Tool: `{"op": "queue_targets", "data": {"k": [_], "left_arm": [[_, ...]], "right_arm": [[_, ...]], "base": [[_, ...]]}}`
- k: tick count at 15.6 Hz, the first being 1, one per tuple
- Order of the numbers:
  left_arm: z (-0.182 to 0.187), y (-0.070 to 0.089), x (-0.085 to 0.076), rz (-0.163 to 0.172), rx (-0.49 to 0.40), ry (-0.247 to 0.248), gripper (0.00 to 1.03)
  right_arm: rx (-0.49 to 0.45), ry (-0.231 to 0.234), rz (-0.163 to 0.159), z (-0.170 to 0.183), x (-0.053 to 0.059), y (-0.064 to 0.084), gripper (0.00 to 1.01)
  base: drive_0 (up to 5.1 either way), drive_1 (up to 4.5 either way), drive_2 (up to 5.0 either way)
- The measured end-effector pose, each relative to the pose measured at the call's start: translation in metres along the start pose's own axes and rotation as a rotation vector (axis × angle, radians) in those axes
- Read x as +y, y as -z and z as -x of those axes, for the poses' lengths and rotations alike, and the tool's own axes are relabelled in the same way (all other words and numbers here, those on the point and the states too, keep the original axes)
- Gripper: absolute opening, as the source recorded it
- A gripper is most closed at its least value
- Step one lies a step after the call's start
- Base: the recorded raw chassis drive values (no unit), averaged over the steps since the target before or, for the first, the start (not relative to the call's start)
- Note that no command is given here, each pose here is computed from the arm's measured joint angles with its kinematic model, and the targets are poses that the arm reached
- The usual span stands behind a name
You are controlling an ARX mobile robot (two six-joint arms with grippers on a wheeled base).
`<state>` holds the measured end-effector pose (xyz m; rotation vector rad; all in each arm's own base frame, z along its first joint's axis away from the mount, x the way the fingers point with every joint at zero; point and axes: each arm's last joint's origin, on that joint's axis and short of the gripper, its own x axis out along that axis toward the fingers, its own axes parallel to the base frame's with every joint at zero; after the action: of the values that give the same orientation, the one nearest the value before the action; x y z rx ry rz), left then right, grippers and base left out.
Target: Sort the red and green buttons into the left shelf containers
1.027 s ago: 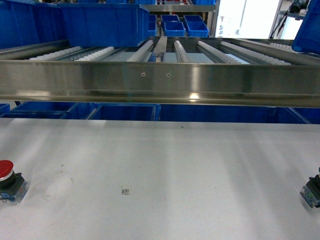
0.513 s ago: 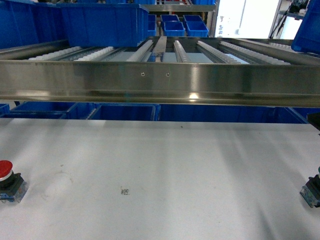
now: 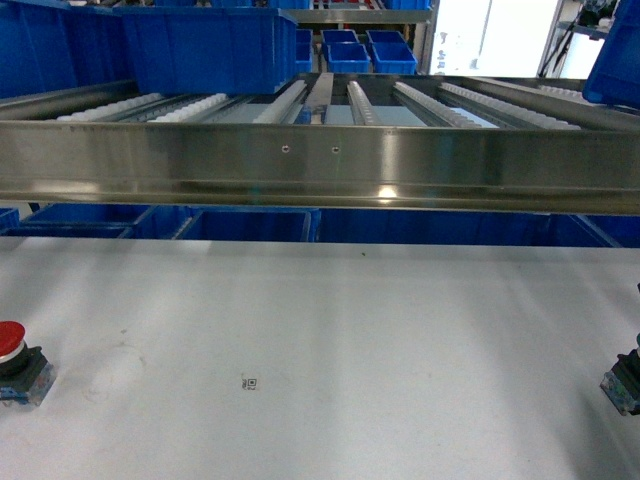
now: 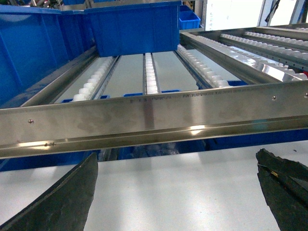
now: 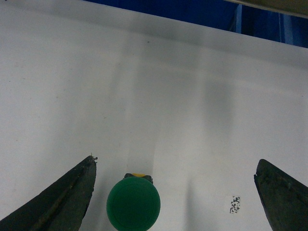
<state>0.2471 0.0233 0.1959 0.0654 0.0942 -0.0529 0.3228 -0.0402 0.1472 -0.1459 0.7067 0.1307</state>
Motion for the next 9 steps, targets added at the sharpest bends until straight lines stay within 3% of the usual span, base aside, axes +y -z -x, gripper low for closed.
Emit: {"op": "queue_targets", "data": {"k": [4, 9], "left_arm": [[0.0, 0.0, 0.0, 0.0, 0.0, 0.0, 0.98], [0.0, 0.0, 0.0, 0.0, -0.001, 0.0, 0.98]], "right_arm": [[0.027, -0.07, -0.013, -0.004, 0.003, 0.014, 0.98], [0.136, -0.103, -0.029, -0.022, 0.007, 0.033, 0.98]], "base": [[0.0, 0.0, 0.0], [0.0, 0.0, 0.0]]}}
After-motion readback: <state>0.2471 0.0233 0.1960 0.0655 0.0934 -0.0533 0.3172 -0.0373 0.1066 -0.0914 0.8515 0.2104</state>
